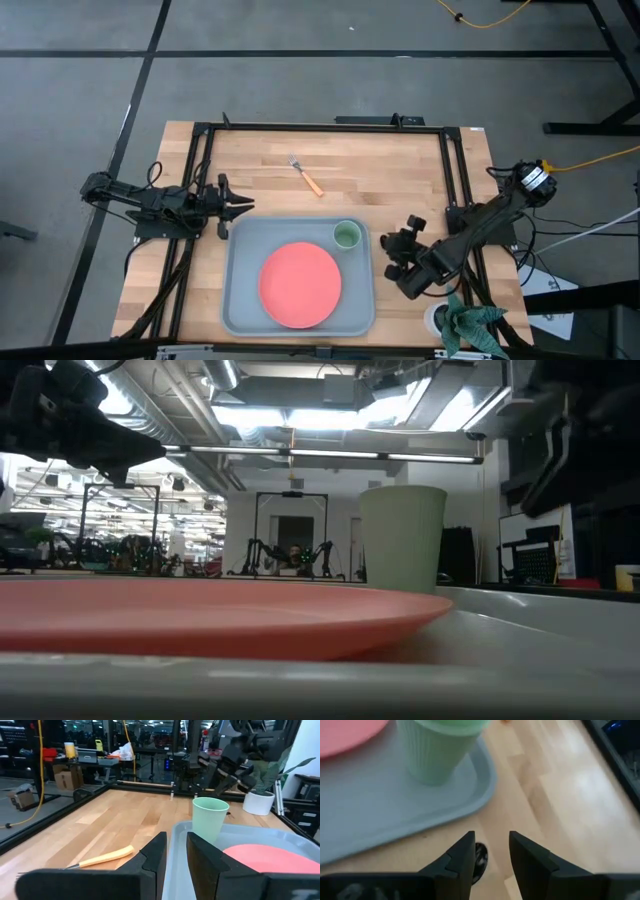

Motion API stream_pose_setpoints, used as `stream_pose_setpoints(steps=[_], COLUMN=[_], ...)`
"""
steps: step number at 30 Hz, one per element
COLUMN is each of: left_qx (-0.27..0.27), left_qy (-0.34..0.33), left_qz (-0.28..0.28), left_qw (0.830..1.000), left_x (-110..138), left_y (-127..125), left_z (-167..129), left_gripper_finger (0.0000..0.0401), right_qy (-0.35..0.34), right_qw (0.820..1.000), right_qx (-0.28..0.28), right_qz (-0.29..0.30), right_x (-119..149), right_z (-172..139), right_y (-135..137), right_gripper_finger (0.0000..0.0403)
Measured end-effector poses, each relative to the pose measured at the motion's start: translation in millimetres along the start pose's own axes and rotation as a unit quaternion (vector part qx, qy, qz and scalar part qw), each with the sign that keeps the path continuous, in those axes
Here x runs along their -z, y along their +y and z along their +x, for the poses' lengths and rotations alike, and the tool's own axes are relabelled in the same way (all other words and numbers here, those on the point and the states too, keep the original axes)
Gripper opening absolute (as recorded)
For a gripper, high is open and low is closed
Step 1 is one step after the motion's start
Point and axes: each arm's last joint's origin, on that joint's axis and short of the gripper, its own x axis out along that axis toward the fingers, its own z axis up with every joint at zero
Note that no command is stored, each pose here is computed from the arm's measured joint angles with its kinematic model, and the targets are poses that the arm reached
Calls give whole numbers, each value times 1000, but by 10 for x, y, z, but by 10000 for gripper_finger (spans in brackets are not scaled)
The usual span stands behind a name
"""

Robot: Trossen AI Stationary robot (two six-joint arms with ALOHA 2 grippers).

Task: Pick and place plate/cup/fork/spoon on tray
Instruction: Put the black spoon on the gray serving tray to the right of the pink plate

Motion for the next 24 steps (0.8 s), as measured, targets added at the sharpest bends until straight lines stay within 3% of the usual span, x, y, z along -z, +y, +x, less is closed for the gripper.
stream_pose_setpoints(steps=[4, 10, 16, 24], left_qx=[-32, -66, -67, -69], left_qy=[-3, -5, -4, -4], left_qz=[1, 12, 27, 27], left_qw=[999, 998, 997, 997], left_x=[-3, -5, -5, -5], left_y=[18, 38, 38, 40], left_z=[0, -2, -3, -3], left_gripper_finger=[69, 69, 69, 69], right_qy=[18, 34, 40, 129], right_qw=[999, 986, 984, 977], right_qx=[-17, -48, -61, -54], right_qz=[43, 154, 164, 160], right_x=[106, 235, 189, 279], right_z=[95, 206, 232, 425], right_y=[-59, -311, -397, -314], right_gripper_finger=[124, 124, 124, 124])
